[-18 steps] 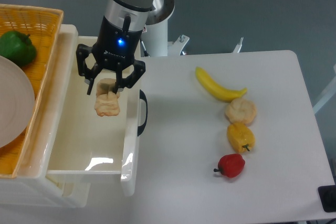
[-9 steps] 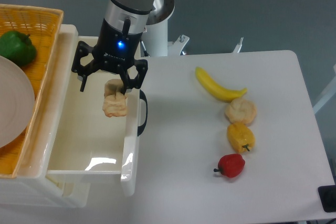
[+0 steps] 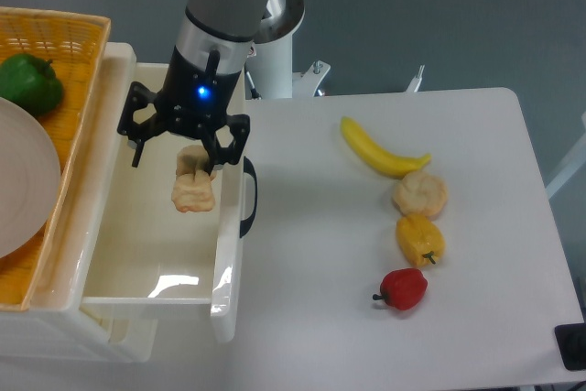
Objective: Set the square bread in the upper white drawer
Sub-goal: 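Lower the square bread into the drawer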
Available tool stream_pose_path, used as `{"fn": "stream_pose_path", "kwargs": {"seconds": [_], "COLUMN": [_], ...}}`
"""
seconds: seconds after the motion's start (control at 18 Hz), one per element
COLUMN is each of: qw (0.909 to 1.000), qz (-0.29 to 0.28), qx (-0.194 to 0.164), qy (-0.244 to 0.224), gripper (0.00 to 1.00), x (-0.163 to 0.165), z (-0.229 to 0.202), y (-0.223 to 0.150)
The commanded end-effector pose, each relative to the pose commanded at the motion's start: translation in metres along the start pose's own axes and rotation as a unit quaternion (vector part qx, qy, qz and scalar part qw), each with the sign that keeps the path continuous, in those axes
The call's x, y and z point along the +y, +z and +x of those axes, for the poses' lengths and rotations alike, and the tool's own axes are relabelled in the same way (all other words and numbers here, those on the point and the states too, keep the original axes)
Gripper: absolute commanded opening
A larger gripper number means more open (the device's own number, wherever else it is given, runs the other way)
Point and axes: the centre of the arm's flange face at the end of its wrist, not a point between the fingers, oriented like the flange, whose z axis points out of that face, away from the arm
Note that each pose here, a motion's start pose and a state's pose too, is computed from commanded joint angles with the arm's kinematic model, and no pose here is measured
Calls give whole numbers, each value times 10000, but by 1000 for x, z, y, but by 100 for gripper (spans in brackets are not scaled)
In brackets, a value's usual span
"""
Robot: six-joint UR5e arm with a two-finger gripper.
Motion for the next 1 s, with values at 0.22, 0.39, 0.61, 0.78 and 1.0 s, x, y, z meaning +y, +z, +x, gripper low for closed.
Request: {"fn": "stream_pose_path", "kwargs": {"seconds": [0.22, 0.39, 0.61, 0.78, 1.0], "qw": [10000, 10000, 10000, 10000, 10000], "qz": [13, -6, -36, -11, -36], "qx": [-3, 2, -2, 1, -16], "qy": [-23, -27, -24, -11, 9], "gripper": [97, 98, 98, 98, 99], "x": [0, 0, 1, 1, 0], "z": [1, 0, 0, 3, 1], "y": [-1, 0, 3, 1, 3]}}
